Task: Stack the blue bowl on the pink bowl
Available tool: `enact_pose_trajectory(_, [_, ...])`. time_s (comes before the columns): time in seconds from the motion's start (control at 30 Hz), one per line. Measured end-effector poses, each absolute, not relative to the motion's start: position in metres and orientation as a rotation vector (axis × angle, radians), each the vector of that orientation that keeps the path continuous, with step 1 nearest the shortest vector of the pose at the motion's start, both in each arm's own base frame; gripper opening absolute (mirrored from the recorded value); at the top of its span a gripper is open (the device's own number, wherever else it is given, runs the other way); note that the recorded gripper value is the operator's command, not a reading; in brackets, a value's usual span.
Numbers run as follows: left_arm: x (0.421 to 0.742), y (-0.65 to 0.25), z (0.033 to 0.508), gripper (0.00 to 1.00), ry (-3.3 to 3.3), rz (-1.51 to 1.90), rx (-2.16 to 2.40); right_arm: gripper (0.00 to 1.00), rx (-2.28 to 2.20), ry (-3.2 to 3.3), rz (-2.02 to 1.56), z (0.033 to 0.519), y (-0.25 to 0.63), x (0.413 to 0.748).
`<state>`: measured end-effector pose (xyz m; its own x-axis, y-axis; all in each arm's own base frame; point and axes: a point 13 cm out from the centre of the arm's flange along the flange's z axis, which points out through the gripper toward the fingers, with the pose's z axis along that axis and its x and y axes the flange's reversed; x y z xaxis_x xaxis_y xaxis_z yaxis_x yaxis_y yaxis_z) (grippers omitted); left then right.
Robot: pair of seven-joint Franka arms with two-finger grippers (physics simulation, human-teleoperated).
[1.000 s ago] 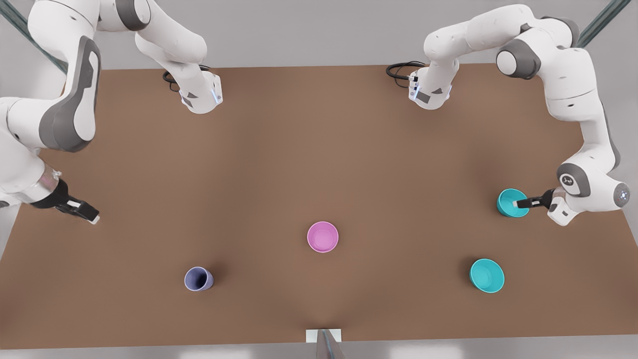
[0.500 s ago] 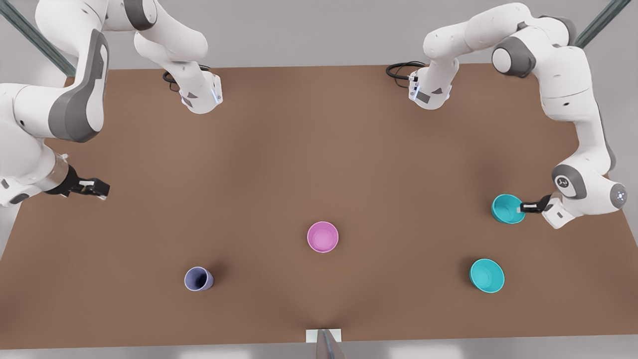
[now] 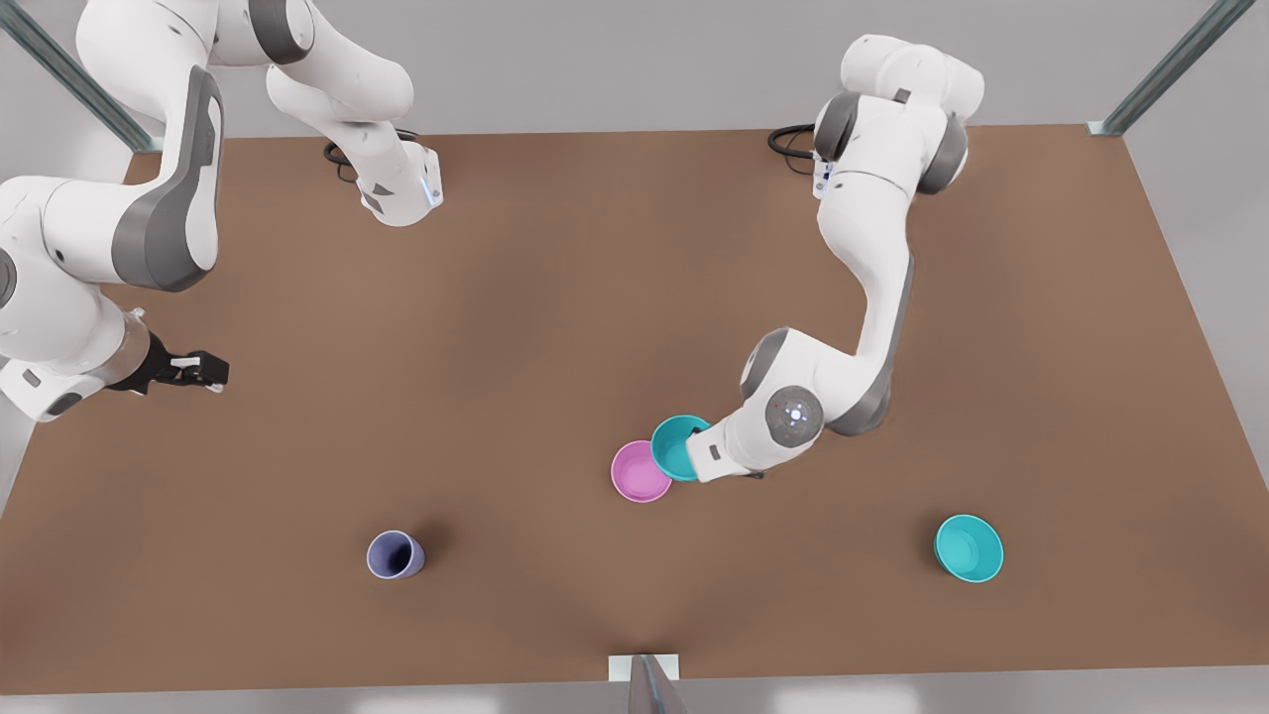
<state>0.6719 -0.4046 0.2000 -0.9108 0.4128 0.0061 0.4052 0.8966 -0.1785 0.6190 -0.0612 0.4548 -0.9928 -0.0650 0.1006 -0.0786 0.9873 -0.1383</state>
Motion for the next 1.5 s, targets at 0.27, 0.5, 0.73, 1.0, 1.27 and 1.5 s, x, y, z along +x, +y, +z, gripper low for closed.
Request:
enact_pose_trajectory(0.27, [0.668,-0.436,0.164,0.21,-3.064,0.273,-0.233,1.0,0.156,-3.024,0.214,0.451,-0.061,0.619])
enact_pose_trajectory(0.5, [0.668,-0.452,0.15,0.21,-3.06,0.328,0.048,1.0,0.182,-3.021,0.213,0.451,-0.061,0.619])
enact_pose_trajectory(0.73, [0.657,-0.457,0.133,0.21,-2.999,0.326,0.228,1.0,0.2,-3.016,0.212,0.449,-0.061,0.62])
enact_pose_trajectory(1.0, [0.652,-0.457,0.121,0.21,-2.953,0.312,0.366,1.0,0.215,-3.012,0.211,0.447,-0.061,0.62])
enact_pose_trajectory(1.27, [0.67,-0.439,0.173,1.0,-2.923,0.393,0.474,1.0,0.224,-3.011,0.211,0.447,-0.061,0.62])
enact_pose_trajectory(1.5, [0.71,-0.06,0.423,1.0,-2.982,0.152,0.845,1.0,0.229,-3.01,0.21,0.447,-0.06,0.62])
